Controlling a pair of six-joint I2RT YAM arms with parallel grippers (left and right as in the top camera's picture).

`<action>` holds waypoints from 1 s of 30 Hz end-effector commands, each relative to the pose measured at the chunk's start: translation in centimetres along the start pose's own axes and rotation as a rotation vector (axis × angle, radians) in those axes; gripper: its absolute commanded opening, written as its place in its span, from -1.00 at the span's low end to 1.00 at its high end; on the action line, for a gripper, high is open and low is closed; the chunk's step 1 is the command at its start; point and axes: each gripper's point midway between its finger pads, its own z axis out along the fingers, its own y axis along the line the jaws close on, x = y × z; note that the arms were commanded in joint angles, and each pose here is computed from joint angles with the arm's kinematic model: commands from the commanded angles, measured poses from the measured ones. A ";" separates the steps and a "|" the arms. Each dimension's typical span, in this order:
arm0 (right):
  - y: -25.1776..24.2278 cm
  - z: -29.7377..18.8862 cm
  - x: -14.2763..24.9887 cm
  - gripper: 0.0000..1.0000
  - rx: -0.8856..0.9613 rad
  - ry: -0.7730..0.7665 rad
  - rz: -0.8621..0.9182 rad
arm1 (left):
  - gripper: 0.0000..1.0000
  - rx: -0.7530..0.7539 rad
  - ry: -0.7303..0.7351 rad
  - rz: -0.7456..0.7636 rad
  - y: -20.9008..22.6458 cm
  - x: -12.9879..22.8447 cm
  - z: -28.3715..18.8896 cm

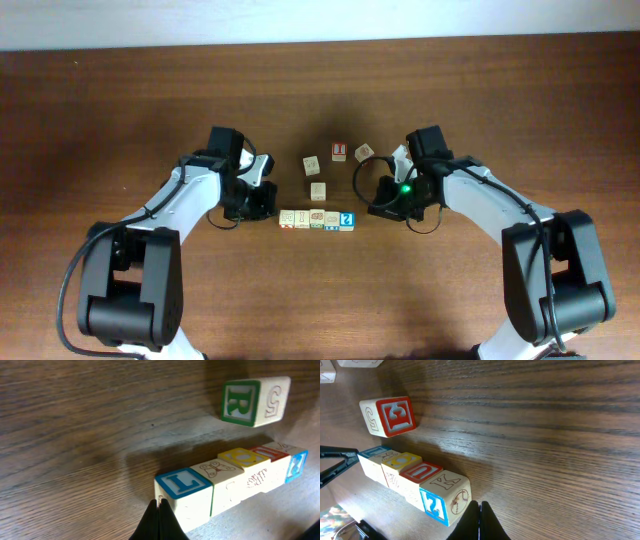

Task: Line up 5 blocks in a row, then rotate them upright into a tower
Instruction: 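Move both grippers to opposite ends of the block row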

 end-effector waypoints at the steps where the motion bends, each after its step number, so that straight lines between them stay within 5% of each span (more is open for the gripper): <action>1: -0.1 0.6 0.7 -0.92 -0.003 0.026 0.010 | -1.00 -0.016 0.030 -0.050 0.5 0.9 0.7; 30: -0.1 0.6 0.6 -0.92 -0.001 0.023 0.009 | -1.00 0.038 0.039 -0.054 -0.1 1.6 1.3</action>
